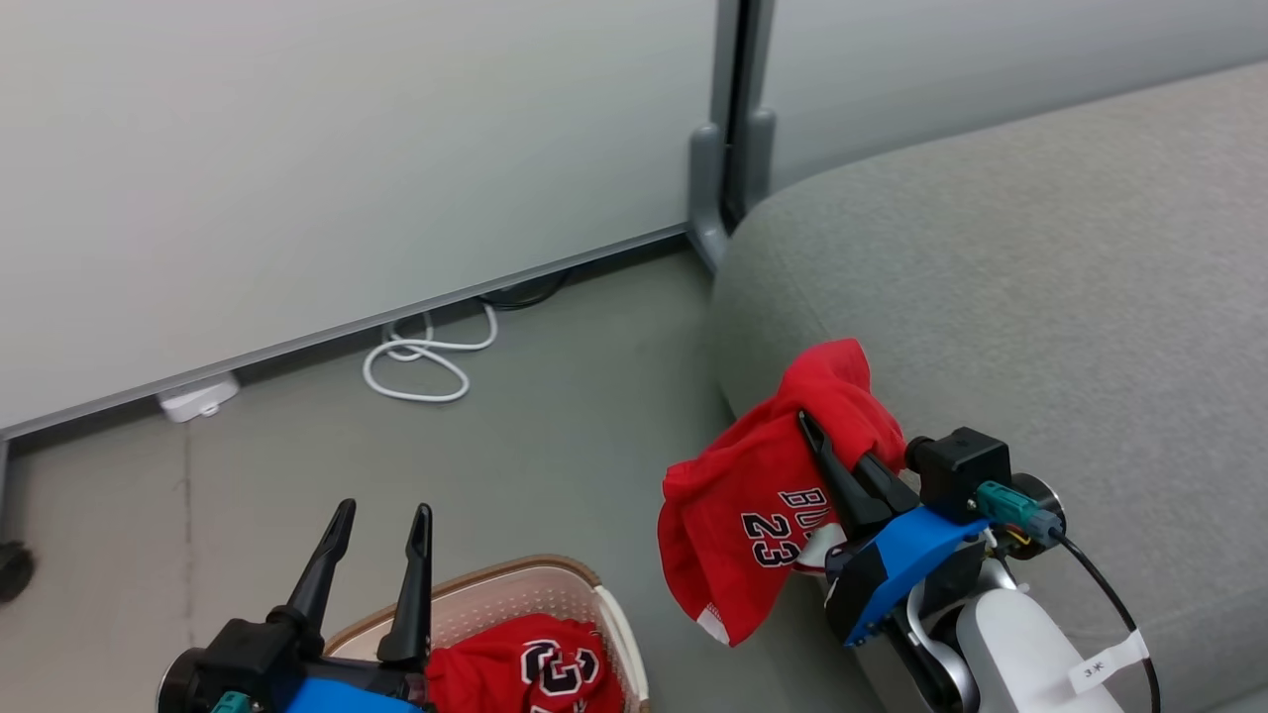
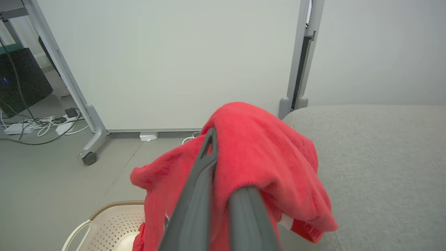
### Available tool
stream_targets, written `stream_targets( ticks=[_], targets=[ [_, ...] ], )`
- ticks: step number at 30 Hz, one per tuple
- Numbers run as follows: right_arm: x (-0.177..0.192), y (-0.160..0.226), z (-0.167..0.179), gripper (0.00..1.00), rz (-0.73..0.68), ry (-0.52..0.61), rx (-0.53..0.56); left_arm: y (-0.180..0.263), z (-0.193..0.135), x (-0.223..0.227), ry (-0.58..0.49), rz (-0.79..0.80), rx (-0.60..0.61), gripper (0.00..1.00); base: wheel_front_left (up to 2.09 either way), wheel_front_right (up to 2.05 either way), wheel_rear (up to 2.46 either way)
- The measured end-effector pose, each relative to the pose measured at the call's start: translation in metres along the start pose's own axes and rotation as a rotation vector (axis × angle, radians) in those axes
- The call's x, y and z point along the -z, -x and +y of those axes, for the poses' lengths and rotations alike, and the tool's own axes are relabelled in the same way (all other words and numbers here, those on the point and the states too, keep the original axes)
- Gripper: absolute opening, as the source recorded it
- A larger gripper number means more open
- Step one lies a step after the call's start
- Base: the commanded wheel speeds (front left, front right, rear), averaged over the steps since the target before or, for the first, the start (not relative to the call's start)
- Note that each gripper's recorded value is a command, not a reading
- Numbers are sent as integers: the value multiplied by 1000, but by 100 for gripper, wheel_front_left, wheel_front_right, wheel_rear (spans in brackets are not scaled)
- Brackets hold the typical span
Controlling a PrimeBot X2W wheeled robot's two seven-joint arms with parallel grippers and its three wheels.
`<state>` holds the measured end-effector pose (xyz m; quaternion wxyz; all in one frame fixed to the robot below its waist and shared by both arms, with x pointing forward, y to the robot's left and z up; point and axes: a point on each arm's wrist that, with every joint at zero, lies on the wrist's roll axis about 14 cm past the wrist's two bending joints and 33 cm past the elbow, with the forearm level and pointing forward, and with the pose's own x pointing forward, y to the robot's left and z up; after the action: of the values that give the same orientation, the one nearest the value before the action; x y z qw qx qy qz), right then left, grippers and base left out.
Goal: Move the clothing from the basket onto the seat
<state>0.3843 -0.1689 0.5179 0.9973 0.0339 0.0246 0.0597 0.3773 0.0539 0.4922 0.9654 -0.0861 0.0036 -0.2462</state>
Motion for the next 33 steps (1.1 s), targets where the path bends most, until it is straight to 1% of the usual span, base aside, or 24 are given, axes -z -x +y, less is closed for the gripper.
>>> stream_targets(
  ticks=[16,24,33],
  targets=[
    [6,58,-74,0,6,-26,256,-53,-81,23,13,46,291,100,0,0,0],
    [19,67,-92,0,33,-38,326,-70,-94,37,39,69,346,100,0,0,0],
    [22,61,-97,0,43,-44,332,-73,-92,46,52,90,355,100,0,0,0]
  ],
)
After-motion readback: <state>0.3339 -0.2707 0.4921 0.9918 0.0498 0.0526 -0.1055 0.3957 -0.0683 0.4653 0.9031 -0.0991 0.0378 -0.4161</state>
